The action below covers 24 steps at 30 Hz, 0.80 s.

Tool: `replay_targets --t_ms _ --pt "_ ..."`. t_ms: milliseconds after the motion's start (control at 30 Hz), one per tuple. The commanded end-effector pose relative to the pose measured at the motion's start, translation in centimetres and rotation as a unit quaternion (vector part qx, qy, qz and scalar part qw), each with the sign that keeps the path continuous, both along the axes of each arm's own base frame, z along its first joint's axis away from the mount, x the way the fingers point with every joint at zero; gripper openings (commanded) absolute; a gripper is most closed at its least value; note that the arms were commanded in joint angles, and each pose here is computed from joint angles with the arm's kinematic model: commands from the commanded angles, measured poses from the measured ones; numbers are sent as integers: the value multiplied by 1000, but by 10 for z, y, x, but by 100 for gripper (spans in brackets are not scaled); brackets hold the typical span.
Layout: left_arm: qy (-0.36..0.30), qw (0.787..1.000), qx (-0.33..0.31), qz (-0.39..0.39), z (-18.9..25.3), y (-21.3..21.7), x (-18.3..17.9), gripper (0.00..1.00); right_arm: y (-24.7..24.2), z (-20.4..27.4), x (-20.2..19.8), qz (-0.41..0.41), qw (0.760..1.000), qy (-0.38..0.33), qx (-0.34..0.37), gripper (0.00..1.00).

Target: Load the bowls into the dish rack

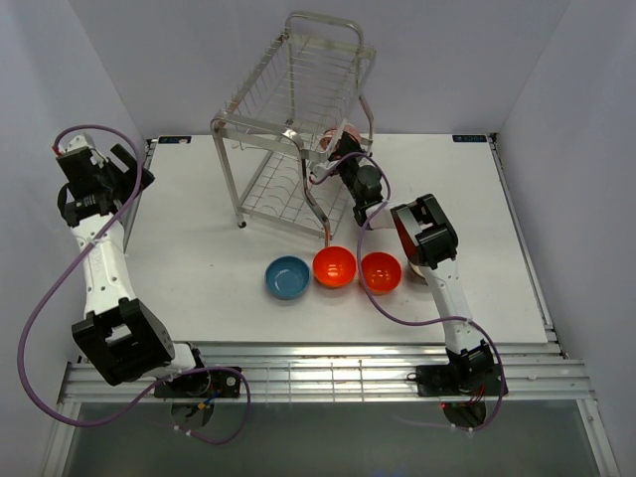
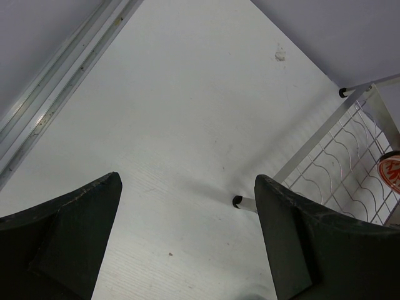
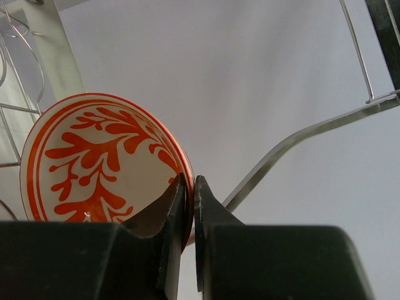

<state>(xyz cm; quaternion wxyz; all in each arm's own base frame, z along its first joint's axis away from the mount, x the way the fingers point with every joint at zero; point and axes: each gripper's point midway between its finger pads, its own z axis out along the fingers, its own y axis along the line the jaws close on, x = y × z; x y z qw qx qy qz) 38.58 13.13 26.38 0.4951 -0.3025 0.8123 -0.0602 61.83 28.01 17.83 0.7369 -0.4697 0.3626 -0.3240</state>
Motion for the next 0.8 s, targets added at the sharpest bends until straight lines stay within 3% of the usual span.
replay_targets --t_ms 0,200,267,367,600,767 --pt "-11 1000 5 -7 4 0 0 98 -41 150 -81 -3 945 -300 133 8" --pt "-10 1000 2 -10 3 1 1 98 -38 131 -81 5 953 -276 121 8" --pt "-10 1000 3 -10 3 1 1 98 -39 123 -84 8 959 -260 115 12" --pt "-11 1000 3 -11 4 0 0 98 -40 120 -90 14 962 -247 117 28" --pt "-13 1000 -2 -15 5 -3 0 98 -42 123 -100 32 967 -217 130 55" --pt "-16 1000 3 -18 9 -3 -2 98 -47 136 -101 26 966 -212 144 69"
